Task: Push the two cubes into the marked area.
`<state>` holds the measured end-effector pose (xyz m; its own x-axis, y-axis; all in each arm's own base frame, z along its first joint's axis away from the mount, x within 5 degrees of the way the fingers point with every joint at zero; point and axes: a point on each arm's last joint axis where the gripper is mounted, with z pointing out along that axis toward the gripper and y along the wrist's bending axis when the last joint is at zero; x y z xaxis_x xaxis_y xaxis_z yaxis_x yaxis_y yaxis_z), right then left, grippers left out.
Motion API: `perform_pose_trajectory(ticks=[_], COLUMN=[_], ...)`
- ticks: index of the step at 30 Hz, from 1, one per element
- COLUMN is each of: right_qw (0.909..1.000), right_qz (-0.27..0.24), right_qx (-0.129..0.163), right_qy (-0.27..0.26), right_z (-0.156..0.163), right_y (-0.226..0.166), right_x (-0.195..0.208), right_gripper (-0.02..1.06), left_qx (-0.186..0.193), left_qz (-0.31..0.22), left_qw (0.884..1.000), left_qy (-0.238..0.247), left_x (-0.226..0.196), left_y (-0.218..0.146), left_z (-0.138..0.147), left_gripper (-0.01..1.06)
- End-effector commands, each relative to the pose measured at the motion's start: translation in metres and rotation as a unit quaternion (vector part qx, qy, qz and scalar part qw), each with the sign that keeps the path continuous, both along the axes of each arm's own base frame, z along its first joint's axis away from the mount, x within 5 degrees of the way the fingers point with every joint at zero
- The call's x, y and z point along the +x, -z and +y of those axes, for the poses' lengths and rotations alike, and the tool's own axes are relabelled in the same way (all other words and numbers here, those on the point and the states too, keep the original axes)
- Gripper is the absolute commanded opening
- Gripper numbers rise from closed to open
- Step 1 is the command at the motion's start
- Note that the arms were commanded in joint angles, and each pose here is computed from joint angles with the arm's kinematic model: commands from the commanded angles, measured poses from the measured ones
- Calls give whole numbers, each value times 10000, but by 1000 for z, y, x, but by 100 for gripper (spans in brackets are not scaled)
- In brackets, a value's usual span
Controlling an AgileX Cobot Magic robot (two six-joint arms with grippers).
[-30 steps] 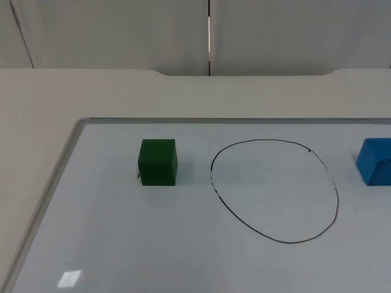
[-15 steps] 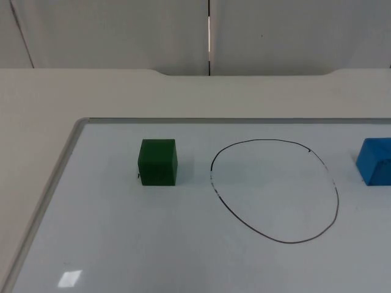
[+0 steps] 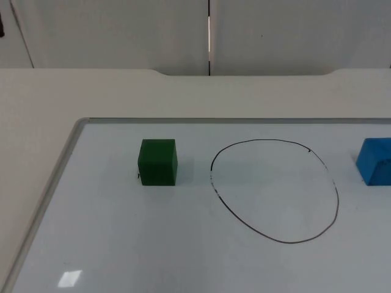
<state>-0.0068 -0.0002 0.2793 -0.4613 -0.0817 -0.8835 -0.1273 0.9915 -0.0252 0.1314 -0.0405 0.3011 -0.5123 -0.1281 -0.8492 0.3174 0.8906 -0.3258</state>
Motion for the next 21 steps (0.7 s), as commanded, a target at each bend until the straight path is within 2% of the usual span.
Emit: perform_pose_trajectory(ticks=[1, 3, 6, 7, 9, 10, 11, 12, 13, 17, 21], right_qw=[10000, 10000, 10000, 10000, 10000, 10000, 10000, 10000, 10000, 10000, 10000], right_qz=[-49, -49, -49, -49, -49, -49, -49, -49, -49, -49, -49], right_qx=[-10, -10, -10, -10, -10, -10, -10, -10, -10, -10, -10], right_qy=[18, 18, 18, 18, 18, 18, 18, 18, 18, 18, 18], right_z=[0, 0, 0, 0, 0, 0, 0, 0, 0, 0, 0], right_y=[0, 0, 0, 0, 0, 0, 0, 0, 0, 0, 0], right_x=[-1, -1, -1, -1, -1, -1, -1, -1, -1, -1, -1], right_gripper=[105, 105, 105, 105, 105, 105, 105, 105, 105, 105, 105], left_qx=[-220, -265, -410, -410, -440, -410, -403, -403, -425, -518, -606], left_qz=[75, 117, 215, 215, 290, 272, 249, 249, 218, -115, -180], left_qw=[9997, 9995, 9986, 9986, 9982, 9981, 9981, 9981, 9979, 9967, 9962], left_qy=[64, 109, 257, 257, 303, 360, 402, 402, 443, 614, 606], left_x=[9, 12, 20, 20, 25, 28, 30, 30, 32, 36, 39], left_y=[1, 3, 6, 6, 10, 11, 12, 12, 12, 8, 8], left_z=[-2, -4, -7, -7, -8, -8, -9, -9, -10, -12, -13], left_gripper=[87, 87, 78, 78, 65, 52, 44, 44, 36, 1, 0])
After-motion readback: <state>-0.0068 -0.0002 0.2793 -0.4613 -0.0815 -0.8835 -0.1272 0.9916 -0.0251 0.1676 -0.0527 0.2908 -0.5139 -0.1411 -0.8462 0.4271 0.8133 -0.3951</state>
